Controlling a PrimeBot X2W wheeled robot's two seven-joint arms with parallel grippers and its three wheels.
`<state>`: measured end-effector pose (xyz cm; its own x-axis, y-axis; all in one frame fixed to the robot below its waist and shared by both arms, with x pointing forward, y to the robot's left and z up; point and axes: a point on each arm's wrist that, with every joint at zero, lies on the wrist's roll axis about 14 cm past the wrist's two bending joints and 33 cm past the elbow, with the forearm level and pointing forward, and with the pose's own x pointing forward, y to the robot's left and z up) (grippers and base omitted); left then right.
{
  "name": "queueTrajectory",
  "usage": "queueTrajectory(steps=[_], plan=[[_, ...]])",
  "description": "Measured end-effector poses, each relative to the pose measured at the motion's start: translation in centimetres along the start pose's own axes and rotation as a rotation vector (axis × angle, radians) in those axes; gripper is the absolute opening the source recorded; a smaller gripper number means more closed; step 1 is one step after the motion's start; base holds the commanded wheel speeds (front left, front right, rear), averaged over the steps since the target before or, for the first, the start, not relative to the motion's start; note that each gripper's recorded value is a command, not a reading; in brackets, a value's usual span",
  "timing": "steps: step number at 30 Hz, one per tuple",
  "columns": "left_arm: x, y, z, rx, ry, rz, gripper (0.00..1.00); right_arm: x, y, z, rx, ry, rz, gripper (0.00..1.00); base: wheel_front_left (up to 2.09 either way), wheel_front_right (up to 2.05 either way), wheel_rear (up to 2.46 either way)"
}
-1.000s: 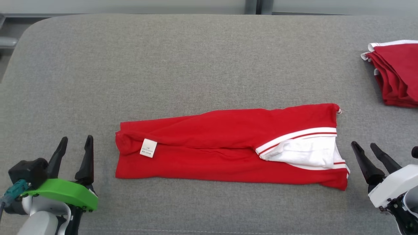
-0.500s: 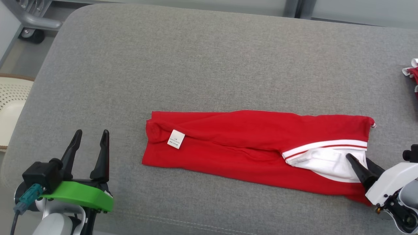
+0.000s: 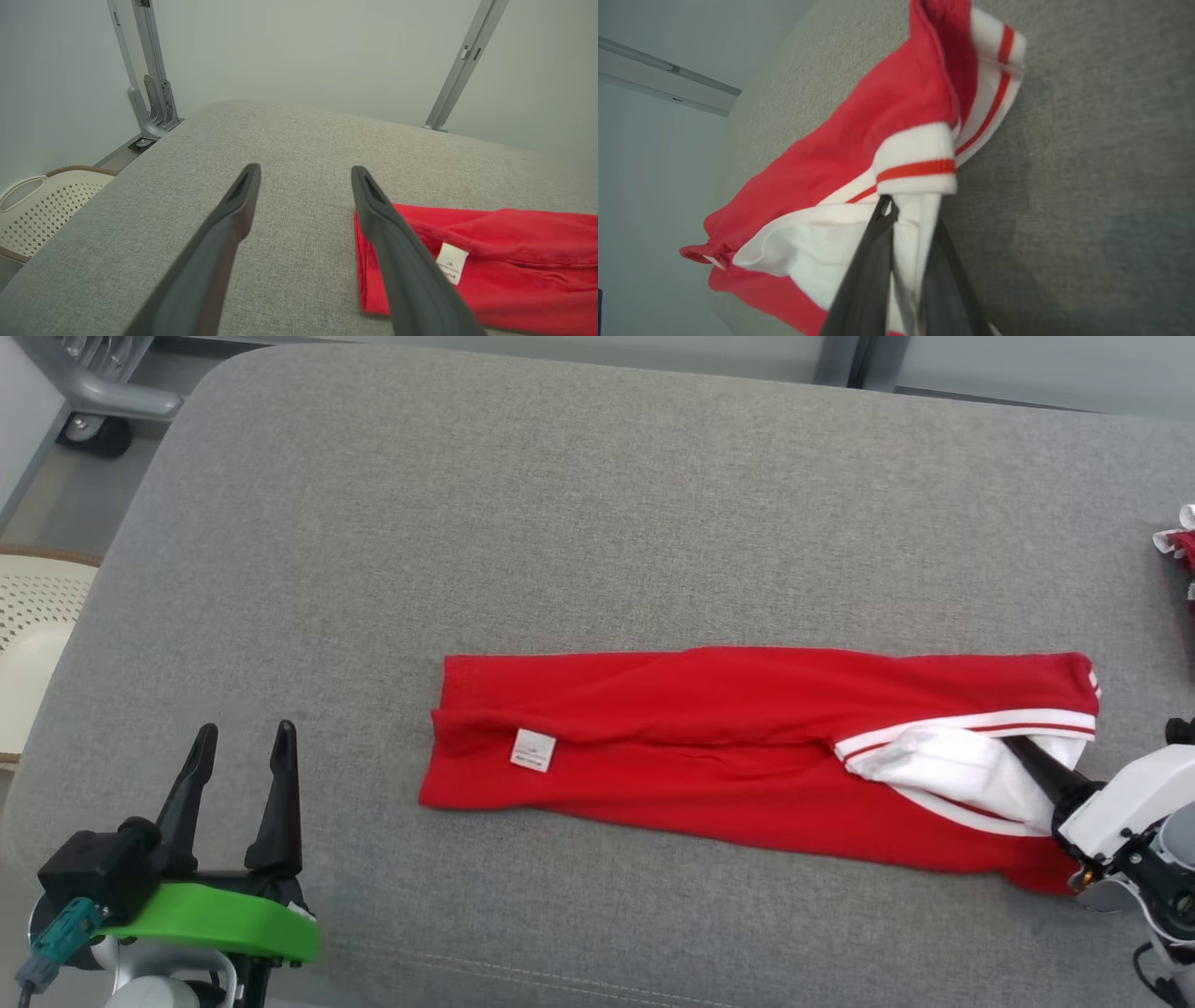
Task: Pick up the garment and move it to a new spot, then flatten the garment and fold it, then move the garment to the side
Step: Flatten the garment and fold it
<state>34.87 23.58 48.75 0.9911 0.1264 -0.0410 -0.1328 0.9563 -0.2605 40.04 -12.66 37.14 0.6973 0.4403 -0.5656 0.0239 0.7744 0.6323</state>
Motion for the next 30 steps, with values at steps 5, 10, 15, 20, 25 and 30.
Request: queueTrajectory(steps=[5, 10, 15, 20, 25, 30], plan=[[0.7, -0.9, 0.7, -0.029, -0.029, -0.015, 1.00, -1.9, -3.2, 2.9, 0.008, -0.046, -0.073, 0.00, 0.00, 0.00, 0.00], [1.2, -1.9, 0.5, -0.037, -0.027, -0.041, 1.00, -4.4, -5.4, 7.0, 0.032, -0.126, -0.113, 0.00, 0.00, 0.00, 0.00], [1.3, -2.4, 0.2, -0.041, -0.020, -0.054, 1.00, -5.2, -0.5, 8.8, 0.006, -0.133, 0.074, 0.00, 0.00, 0.00, 0.00], [1.3, -3.2, -0.4, -0.041, -0.004, -0.083, 1.00, -4.9, 6.8, 6.4, -0.110, 0.007, 0.285, 0.00, 0.00, 0.00, 0.00], [1.2, -4.8, -1.7, -0.044, 0.034, -0.140, 1.00, -4.2, 11.9, 2.0, -0.175, 0.140, 0.431, 0.00, 0.00, 0.00, 0.00], [1.4, -5.7, -2.0, -0.058, 0.037, -0.169, 1.00, -2.6, 15.3, -0.6, -0.211, 0.199, 0.486, 0.00, 0.00, 0.00, 0.00]])
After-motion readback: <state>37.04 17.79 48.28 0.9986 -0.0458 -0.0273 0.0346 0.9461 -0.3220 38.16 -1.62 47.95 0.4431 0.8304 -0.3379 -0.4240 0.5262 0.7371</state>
